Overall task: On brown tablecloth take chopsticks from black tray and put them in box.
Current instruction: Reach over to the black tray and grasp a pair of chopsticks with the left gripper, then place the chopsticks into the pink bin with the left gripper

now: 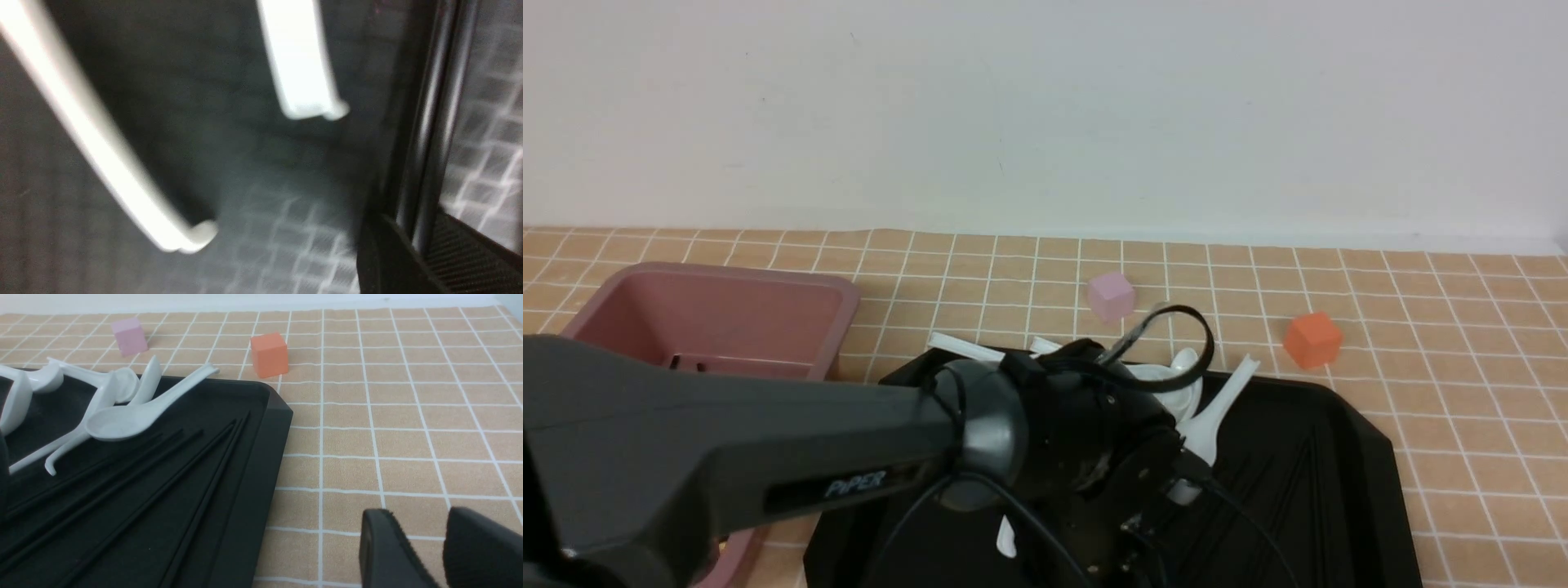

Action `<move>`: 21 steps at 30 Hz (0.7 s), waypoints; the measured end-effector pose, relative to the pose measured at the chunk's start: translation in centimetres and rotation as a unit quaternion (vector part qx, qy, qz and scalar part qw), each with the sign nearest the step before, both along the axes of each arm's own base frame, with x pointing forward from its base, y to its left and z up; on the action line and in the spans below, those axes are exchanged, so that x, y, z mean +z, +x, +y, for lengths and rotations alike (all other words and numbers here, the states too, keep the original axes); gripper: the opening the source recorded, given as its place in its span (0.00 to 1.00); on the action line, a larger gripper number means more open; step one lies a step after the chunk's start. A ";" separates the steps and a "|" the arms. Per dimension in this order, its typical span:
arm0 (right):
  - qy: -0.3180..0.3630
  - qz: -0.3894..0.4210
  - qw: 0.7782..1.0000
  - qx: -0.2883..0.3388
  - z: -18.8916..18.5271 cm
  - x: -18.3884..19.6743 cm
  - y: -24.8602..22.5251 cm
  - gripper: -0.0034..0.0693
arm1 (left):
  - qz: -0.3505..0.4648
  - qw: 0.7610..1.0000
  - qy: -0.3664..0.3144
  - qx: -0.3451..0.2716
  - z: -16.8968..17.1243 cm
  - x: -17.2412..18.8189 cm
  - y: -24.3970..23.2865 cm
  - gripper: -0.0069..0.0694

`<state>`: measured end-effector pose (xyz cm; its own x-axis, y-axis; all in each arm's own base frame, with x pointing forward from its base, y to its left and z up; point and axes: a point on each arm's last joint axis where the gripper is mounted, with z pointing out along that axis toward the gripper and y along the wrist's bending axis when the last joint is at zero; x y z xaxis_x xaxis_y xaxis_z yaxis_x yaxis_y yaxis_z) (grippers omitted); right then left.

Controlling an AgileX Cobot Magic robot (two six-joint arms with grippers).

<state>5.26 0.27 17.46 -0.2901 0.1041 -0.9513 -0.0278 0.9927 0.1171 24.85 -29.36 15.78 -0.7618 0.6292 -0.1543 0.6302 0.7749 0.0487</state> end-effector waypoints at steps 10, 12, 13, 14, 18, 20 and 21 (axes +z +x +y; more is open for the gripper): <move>0.000 0.000 1.000 0.000 0.0 0.0 0.0 0.38 | -0.064 0.995 -0.073 0.028 2.2 10.7 -1.3 0.25; 0.000 0.000 1.000 0.000 0.0 0.0 0.0 0.38 | -0.083 0.990 -0.098 0.052 3.9 13.9 -1.4 0.25; 0.000 0.000 1.000 0.000 0.0 0.0 0.0 0.38 | -0.088 0.989 -0.103 0.063 4.8 14.9 -1.4 0.25; 0.000 0.000 1.000 0.000 0.0 0.0 0.0 0.38 | -0.093 0.987 -0.106 0.077 5.9 15.8 -1.2 0.25; 0.000 0.000 1.000 0.000 0.0 0.0 0.0 0.38 | -0.112 0.974 -0.109 0.165 12.2 19.5 -0.5 0.25; 0.000 0.000 1.000 0.000 0.0 0.0 0.0 0.38 | -0.118 0.964 -0.108 0.213 14.9 20.1 -0.1 0.25; 0.000 0.000 1.000 0.000 0.0 0.0 0.0 0.38 | -0.118 0.956 -0.104 0.248 16.7 20.2 0.2 0.25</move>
<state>5.26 0.27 17.46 -0.2901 0.1041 -0.9513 -0.0278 0.9927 0.1171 25.03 -12.68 35.96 -0.8871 0.1372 -0.4408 0.1738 0.9838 -0.0434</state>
